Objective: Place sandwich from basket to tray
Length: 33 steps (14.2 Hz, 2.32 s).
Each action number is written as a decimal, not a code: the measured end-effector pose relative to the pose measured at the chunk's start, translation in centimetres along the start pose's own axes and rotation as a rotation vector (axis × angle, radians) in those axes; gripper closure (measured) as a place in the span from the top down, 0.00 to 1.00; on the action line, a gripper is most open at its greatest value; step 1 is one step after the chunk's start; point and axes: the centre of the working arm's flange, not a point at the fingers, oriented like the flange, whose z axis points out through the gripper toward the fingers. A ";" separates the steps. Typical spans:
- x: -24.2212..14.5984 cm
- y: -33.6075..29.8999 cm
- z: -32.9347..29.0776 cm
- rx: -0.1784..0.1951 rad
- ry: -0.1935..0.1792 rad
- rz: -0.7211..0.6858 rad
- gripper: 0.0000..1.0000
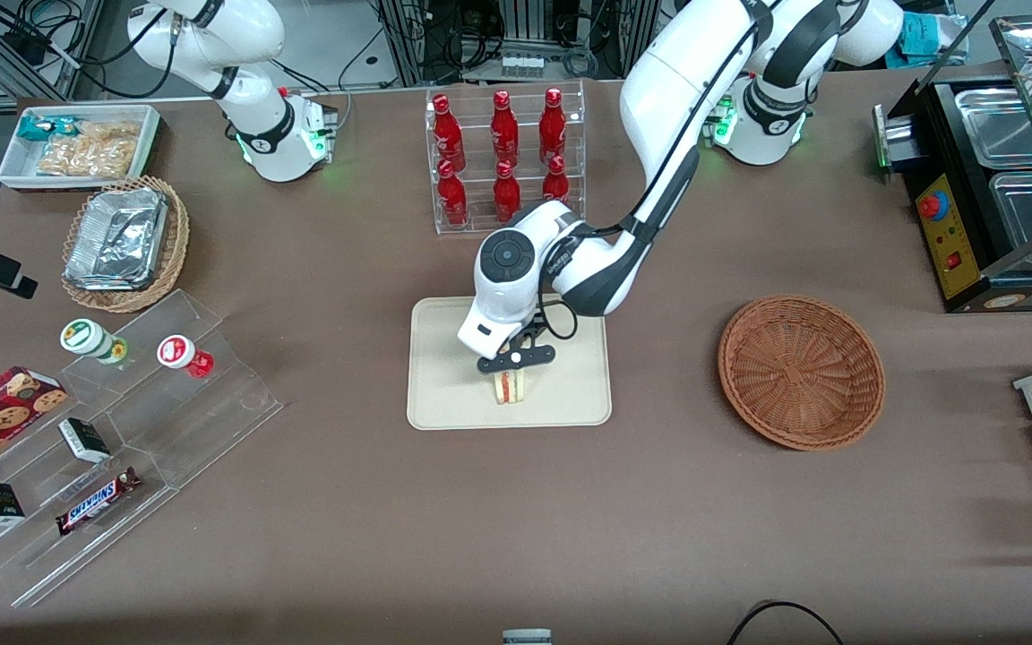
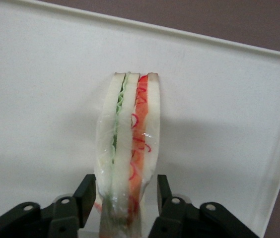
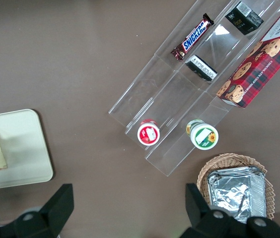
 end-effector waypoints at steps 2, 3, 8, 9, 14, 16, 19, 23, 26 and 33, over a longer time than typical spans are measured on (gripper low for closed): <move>0.0 -0.1 -1.5 0.016 -0.006 0.028 0.82; 0.0 -0.5 -2.6 0.036 -0.015 0.034 0.91; 3.7 -5.3 -6.3 0.162 -0.028 -0.053 1.00; 4.3 -6.4 -6.2 0.177 -0.025 -0.062 1.00; 6.4 -13.1 -7.8 0.223 -0.048 0.004 1.00; 7.4 -16.4 -9.6 0.224 -0.056 0.039 1.00; 8.5 -21.6 -13.1 0.229 -0.081 0.079 1.00; 8.8 -27.9 -20.9 0.217 -0.160 0.140 1.00; 7.9 -30.8 -26.4 0.173 -0.176 0.180 1.00; 9.1 -36.9 -32.1 0.125 -0.194 0.174 1.00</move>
